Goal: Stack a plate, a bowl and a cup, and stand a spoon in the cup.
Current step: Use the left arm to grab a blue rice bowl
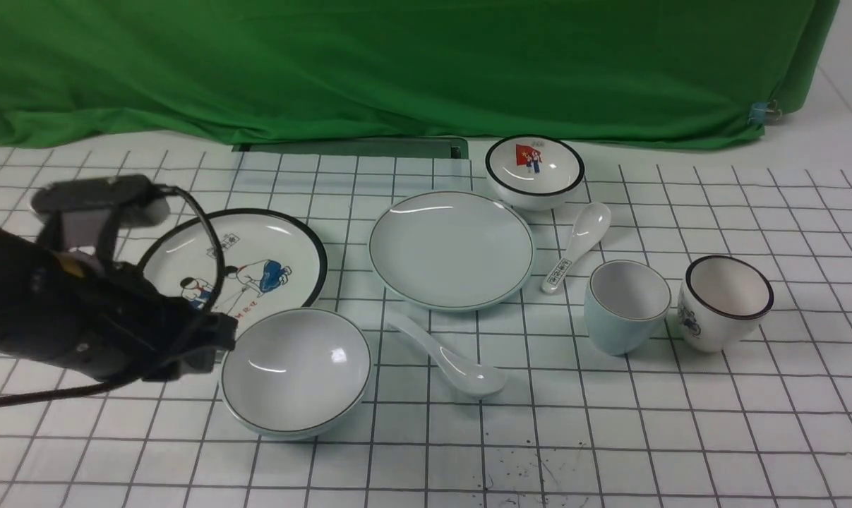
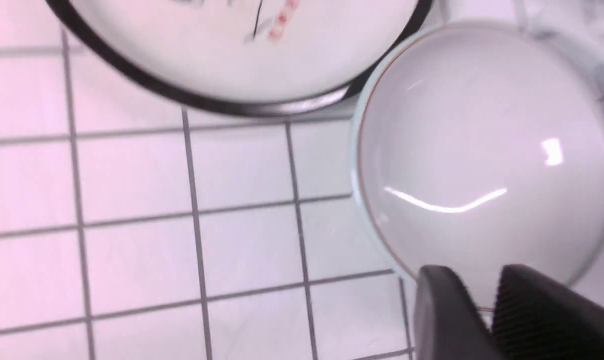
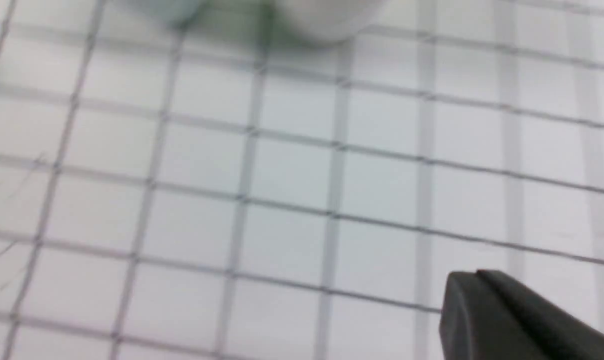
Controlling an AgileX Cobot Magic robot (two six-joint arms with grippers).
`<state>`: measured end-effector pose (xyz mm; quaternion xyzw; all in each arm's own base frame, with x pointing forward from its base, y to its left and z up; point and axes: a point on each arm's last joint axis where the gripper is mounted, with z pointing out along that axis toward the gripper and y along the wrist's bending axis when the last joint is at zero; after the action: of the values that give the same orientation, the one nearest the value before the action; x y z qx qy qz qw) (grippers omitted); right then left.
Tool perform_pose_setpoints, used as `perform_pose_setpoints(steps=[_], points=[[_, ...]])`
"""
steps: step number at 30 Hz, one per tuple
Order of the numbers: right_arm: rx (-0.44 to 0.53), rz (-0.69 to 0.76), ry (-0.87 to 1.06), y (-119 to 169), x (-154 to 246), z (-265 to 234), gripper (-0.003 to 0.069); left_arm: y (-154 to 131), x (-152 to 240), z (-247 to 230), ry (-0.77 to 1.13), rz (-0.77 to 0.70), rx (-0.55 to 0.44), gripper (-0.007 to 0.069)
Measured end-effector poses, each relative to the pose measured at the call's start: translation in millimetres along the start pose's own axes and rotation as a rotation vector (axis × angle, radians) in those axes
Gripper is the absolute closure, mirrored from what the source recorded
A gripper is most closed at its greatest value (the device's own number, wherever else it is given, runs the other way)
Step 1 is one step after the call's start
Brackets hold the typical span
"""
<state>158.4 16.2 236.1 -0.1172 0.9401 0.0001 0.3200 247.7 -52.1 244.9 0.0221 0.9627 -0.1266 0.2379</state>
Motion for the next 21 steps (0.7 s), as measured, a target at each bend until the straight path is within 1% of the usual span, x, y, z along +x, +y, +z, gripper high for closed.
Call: perform_pose_setpoints(steps=[2, 3, 4, 5, 6, 7, 8, 9, 11, 14, 16, 17, 18, 21], points=[[-0.061, -0.045, 0.035, 12, -4, 12, 0.0648, 3, 0, 15, 0.048, -0.016, -0.006, 0.0361], [-0.063, -0.043, 0.041, 12, -4, 13, 0.0648, 3, 0, 17, 0.051, -0.018, -0.007, 0.0351], [-0.097, -0.082, 0.06, 20, -7, 18, 0.0648, 5, -1, 26, 0.082, -0.034, -0.012, 0.0288], [-0.12, -0.111, 0.067, 26, -10, 20, 0.0648, 6, -2, 33, 0.097, -0.049, -0.017, 0.0256], [-0.131, -0.128, 0.067, 30, -11, 21, 0.0648, 7, -3, 36, 0.101, -0.052, -0.018, 0.0242], [-0.163, -0.183, 0.073, 40, -13, 23, 0.0647, 9, -6, 48, 0.118, -0.064, -0.028, 0.0221], [-0.166, -0.189, 0.072, 40, -14, 23, 0.0646, 9, -6, 48, 0.114, -0.064, -0.028, 0.0221], [-0.188, -0.229, 0.076, 48, -14, 24, 0.0645, 12, -9, 57, 0.117, -0.071, -0.039, 0.0222], [-0.206, -0.261, 0.077, 53, -13, 24, 0.0645, 13, -14, 66, 0.117, -0.08, -0.046, 0.0244], [-0.218, -0.28, 0.075, 57, -13, 24, 0.0645, 15, -19, 76, 0.121, -0.082, -0.052, 0.0328], [-0.22, -0.283, 0.07, 58, -13, 24, 0.0645, 17, -21, 87, 0.121, -0.086, -0.06, 0.0427], [-0.219, -0.283, 0.069, 58, -13, 24, 0.0645, 18, -21, 88, 0.12, -0.086, -0.061, 0.0447], [-0.22, -0.284, 0.066, 58, -13, 24, 0.0645, 18, -22, 92, 0.122, -0.09, -0.061, 0.053], [-0.22, -0.284, 0.059, 58, -14, 24, 0.0641, 14, -31, 88, 0.114, -0.075, -0.037, 0.0622]])
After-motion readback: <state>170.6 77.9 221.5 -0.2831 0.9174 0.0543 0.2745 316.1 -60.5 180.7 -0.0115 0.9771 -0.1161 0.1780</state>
